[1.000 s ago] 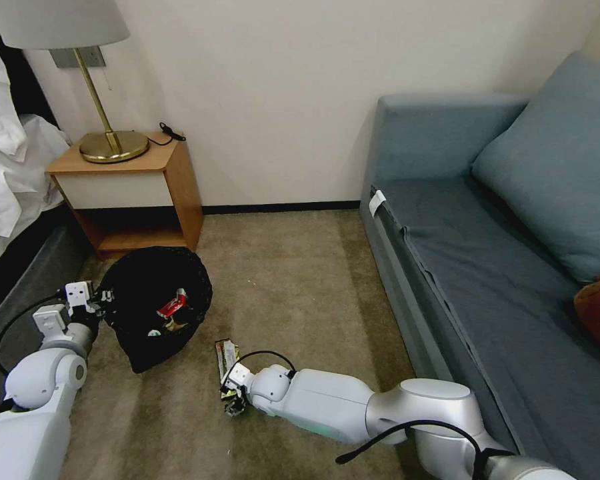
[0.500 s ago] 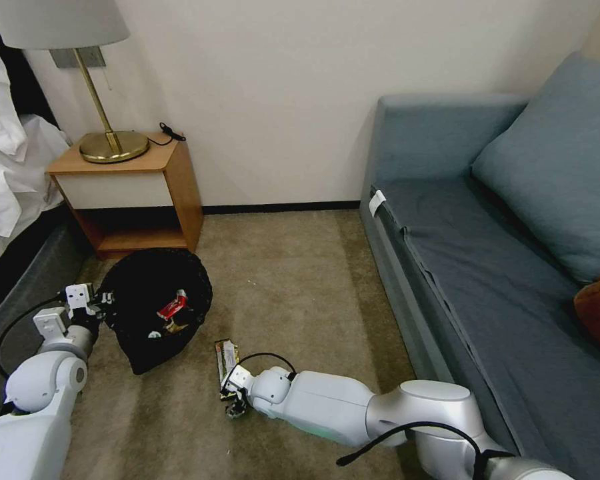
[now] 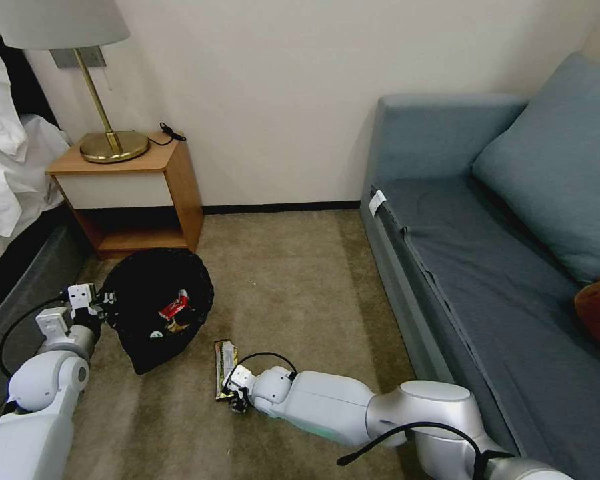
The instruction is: Pick up the trash bin, then pick up the garbage on the floor and place it into the trash bin.
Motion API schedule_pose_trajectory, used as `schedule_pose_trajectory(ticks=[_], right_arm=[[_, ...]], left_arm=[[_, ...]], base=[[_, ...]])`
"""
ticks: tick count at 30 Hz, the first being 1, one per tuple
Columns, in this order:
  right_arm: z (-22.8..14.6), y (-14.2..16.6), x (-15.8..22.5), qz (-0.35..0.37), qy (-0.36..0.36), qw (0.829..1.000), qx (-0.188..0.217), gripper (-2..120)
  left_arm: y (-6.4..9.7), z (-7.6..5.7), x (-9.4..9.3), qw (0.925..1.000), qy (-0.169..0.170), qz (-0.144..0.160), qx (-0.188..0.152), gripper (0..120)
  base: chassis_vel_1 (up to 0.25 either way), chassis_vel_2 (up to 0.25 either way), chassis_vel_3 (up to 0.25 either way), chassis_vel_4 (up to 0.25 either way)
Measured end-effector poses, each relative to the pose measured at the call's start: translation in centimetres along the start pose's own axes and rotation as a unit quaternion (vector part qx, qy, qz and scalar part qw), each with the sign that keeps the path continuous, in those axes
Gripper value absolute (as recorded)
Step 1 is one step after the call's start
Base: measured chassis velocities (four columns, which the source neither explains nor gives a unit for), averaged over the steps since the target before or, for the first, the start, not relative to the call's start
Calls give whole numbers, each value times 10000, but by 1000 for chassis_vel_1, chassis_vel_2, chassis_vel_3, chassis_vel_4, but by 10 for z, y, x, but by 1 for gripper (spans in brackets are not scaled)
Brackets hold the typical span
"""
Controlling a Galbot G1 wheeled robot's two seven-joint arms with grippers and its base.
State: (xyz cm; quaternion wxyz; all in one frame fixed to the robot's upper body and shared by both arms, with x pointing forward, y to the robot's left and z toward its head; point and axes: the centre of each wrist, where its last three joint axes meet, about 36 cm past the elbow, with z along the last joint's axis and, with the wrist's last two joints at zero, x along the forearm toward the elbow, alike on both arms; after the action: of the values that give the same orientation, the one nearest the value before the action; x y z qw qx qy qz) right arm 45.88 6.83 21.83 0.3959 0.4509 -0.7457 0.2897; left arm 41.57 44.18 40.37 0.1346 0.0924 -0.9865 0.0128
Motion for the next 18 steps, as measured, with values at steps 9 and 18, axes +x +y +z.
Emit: schedule_pose_trajectory(ticks=[9, 18], right_arm=[[1, -1, 0, 20, 8, 10000, 0, 42], [1, -2, 0, 22, 24, 10000, -10, 34]], left_arm=[[1, 0, -2, 10000, -5, -2, 12, 4], [0, 2, -3, 10000, -3, 15, 36, 4]], base=[[0, 0, 0, 0], [0, 0, 0, 0]])
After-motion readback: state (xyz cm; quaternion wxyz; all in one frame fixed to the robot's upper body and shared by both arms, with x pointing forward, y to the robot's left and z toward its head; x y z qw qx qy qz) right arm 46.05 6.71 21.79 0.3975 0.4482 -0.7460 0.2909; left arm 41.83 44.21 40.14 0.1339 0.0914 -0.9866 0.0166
